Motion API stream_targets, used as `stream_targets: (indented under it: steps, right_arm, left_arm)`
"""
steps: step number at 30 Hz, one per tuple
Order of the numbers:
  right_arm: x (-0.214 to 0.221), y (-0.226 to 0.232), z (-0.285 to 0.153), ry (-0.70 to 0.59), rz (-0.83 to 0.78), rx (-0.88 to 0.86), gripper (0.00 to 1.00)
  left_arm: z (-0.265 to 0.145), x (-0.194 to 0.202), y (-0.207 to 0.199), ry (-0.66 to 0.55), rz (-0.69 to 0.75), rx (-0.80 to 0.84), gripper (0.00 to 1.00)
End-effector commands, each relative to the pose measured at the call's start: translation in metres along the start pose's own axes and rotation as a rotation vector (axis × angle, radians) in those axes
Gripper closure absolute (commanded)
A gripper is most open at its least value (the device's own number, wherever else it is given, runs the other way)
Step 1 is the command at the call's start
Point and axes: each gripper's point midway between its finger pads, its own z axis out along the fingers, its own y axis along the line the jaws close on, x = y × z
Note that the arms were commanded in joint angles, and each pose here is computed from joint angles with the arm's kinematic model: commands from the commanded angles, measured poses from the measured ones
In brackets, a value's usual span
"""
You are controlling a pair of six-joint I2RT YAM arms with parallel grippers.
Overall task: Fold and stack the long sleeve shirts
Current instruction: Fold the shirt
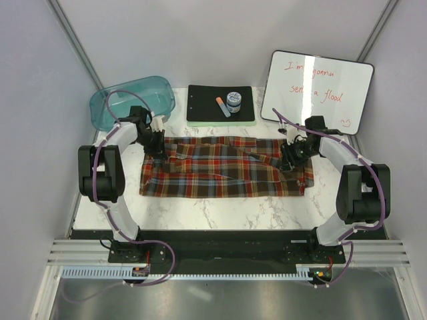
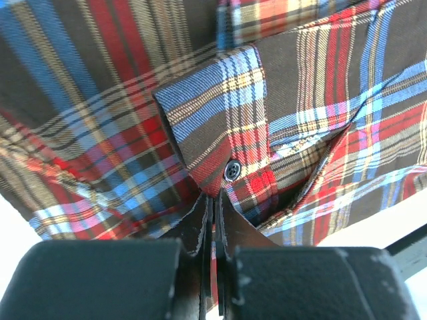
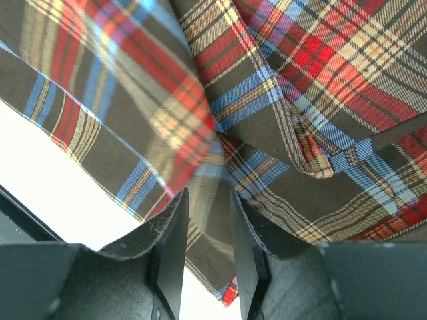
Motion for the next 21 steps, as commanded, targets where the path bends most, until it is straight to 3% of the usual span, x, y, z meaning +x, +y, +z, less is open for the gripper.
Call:
stream_targets:
  steps: [1, 6, 13, 17, 21]
  right_arm:
    - [-0.009, 0.005, -0.003, -0.026, -0.022, -0.032, 0.62]
    - [-0.01, 0.008, -0.003, -0.03, -0.025, -0.048, 0.63]
    - [-0.029, 0.019, -0.014, -0.084, -0.084, -0.053, 0.68]
    - [-0.042, 0.05, -0.019, -0.102, -0.168, -0.093, 0.71]
    - [-0.04, 0.077, 0.005, -0.075, -0.2, -0.144, 0.71]
  left_arm:
    - [-0.01, -0.013, 0.013, -0.023, 0.065, -0.056, 0.98]
    - [-0.009, -0.015, 0.01, -0.033, 0.058, -0.043, 0.97]
    - [-0.009, -0.013, 0.003, -0.034, 0.046, -0.006, 0.68]
    - [-0.033, -0.026, -0.016, -0.148, 0.086, 0.033, 0.64]
    - [-0.044, -0.034, -0.042, -0.203, 0.183, 0.077, 0.6]
